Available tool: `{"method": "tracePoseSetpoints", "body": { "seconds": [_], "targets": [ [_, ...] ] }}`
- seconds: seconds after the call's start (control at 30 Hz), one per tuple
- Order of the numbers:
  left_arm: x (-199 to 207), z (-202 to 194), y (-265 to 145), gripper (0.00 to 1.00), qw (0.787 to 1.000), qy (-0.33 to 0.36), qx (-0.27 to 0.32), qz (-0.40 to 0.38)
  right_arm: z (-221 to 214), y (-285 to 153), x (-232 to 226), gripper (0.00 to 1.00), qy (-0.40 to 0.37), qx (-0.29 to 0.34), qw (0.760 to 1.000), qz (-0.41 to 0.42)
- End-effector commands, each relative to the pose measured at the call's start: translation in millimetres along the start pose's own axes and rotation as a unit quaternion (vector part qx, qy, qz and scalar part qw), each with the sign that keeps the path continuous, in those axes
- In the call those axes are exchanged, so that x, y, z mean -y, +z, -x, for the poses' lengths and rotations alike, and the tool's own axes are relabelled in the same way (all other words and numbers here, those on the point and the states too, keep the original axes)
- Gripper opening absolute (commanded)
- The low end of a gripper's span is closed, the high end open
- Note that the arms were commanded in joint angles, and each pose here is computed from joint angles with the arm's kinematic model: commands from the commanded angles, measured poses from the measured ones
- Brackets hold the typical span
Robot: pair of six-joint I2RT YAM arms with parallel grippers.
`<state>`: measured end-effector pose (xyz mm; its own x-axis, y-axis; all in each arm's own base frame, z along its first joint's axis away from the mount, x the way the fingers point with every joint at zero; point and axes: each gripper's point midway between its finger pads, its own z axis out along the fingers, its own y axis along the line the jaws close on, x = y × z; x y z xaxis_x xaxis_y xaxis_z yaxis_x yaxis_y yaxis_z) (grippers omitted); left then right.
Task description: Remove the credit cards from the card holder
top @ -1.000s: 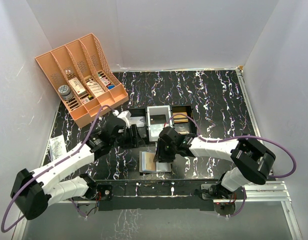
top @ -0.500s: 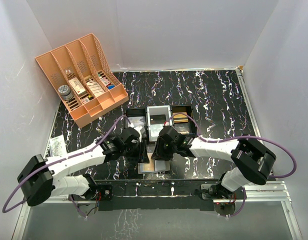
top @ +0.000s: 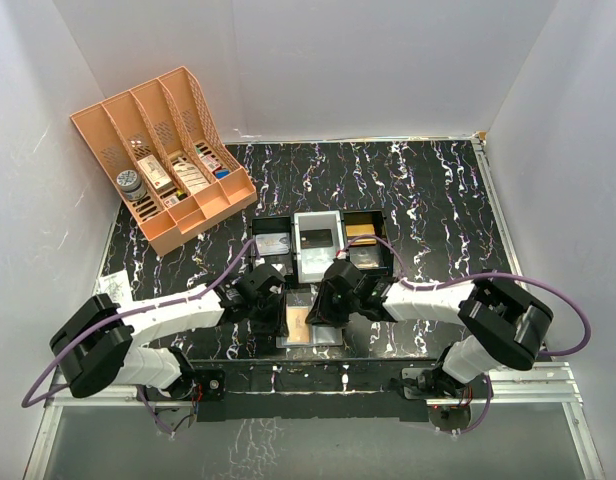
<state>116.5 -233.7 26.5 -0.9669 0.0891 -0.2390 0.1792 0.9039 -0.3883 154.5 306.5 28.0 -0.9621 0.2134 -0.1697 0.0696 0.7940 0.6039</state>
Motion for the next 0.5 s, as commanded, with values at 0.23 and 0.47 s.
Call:
{"method": "tracePoseSetpoints", "body": {
  "seconds": [0.23, 0.47],
  "targets": [
    [-10, -15, 8, 0.14, 1.0, 0.002, -0.023, 0.017, 0, 5, -20, 0.13, -0.005, -0.003, 0.998, 0.062],
    [-19, -18, 11, 0.11, 0.999, -0.005, -0.027, 0.039, 0, 3, -14, 0.0, -0.016, -0.003, 0.998, 0.059]
  ]
}}
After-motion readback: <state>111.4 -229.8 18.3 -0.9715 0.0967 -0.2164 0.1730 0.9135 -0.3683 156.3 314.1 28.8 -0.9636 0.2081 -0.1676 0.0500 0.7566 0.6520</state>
